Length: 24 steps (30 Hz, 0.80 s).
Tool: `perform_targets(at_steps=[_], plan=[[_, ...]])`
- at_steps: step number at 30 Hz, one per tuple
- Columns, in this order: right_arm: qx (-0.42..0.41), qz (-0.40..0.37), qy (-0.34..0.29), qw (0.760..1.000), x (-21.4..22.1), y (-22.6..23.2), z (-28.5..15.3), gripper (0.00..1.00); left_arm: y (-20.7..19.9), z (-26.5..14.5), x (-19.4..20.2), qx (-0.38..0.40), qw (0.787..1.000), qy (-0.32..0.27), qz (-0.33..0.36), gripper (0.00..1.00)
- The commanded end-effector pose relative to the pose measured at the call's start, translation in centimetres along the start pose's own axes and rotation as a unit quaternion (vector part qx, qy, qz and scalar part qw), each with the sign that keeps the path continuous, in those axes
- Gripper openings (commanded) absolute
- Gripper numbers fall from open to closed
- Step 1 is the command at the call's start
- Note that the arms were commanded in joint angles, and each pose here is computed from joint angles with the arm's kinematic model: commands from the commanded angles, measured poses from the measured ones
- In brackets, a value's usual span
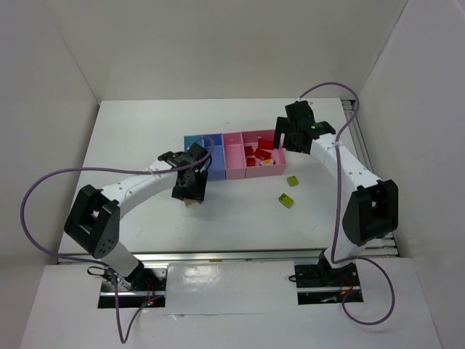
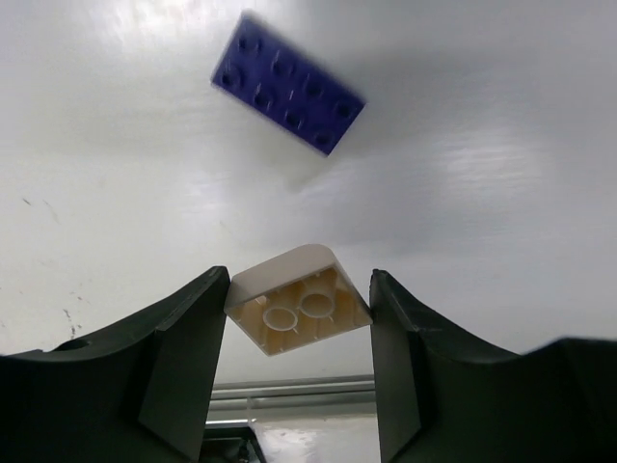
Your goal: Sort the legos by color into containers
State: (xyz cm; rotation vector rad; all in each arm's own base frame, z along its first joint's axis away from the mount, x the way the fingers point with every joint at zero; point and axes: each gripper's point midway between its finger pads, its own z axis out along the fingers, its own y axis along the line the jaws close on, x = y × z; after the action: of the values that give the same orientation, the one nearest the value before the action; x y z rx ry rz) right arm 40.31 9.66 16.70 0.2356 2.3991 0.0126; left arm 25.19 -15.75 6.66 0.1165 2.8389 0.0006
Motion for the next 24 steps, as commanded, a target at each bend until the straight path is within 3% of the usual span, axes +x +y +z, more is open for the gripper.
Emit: perform_targets(at_steps=[1, 9, 15, 18, 21, 24], plan=[[0.010, 0.027, -0.034, 0.999, -1.5, -1.7, -2.5, 0.92, -0.2, -4.5, -4.0, -0.004, 0.998, -0.059, -0.025, 0.35], [0.060, 0.060, 0.020, 0.996, 2.8, -5.9, -2.9, 0.92, -0.4, -5.2, -13.9, -0.006, 0.991, -0.113, -0.065, 0.35], [0.045, 0.090, 0.080, 0.992, 8.3, -7.0, -3.5, 0.92, 2.5, -1.2, -17.8, -0.046, 0.990, -0.094, -0.094, 0.36], [0.022, 0.095, 0.107, 0.989, 10.5, -6.5, -3.8, 0.92, 3.3, -0.3, -18.6, -0.047, 0.990, -0.088, -0.099, 0.46], [0.016, 0.077, 0.124, 0.989, 12.5, -5.6, -3.9, 0.92, 3.2, 0.1, -18.8, -0.038, 0.991, -0.083, -0.102, 0.70], [0.003, 0.068, 0.144, 0.987, 14.3, -4.8, -3.7, 0.94, 2.9, 0.1, -18.7, -0.029, 0.991, -0.080, -0.102, 0.82]])
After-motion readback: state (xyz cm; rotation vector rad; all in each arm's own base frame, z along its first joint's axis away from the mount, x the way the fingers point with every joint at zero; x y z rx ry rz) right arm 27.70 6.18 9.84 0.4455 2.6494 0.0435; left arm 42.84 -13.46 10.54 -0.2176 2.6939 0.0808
